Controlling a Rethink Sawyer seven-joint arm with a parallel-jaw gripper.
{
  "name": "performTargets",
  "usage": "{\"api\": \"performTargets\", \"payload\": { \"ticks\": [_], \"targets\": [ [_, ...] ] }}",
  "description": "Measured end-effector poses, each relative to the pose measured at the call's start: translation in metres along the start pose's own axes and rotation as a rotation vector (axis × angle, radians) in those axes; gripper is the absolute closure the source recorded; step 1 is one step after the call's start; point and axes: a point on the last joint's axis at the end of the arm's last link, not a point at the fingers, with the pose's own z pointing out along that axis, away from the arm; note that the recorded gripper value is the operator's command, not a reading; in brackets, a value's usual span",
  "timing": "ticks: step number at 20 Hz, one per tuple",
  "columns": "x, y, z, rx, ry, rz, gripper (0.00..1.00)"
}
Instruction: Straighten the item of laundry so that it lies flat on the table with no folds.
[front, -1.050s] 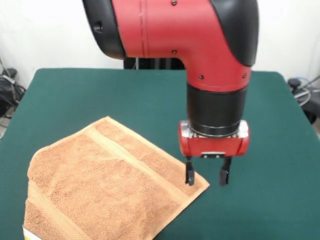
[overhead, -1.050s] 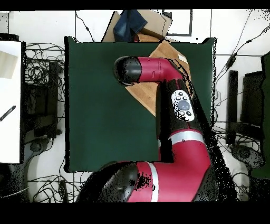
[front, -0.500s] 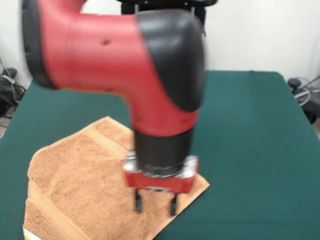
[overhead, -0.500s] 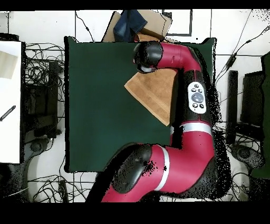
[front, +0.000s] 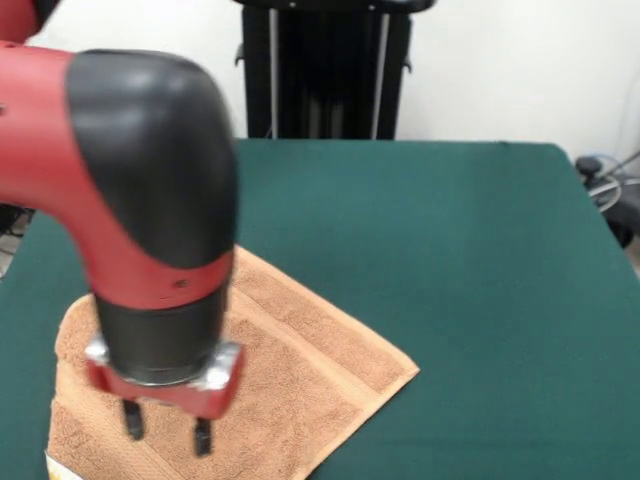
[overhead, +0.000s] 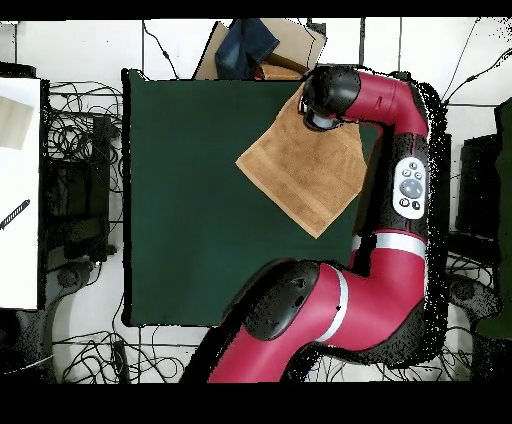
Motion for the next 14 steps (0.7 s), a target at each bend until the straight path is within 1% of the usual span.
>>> {"api": "performTargets", "payload": {
  "ticks": [3, 5, 11, 14],
  "targets": [
    [-0.007, -0.015, -0.002, 0.006, -0.018, -0.006, 0.00],
    [-0.009, -0.018, -0.005, 0.008, -0.024, -0.012, 0.00],
    [-0.007, -0.014, -0.016, 0.007, -0.026, -0.038, 0.00],
    [-0.003, -0.009, -0.023, 0.005, -0.040, -0.053, 0.00]
  ]
}}
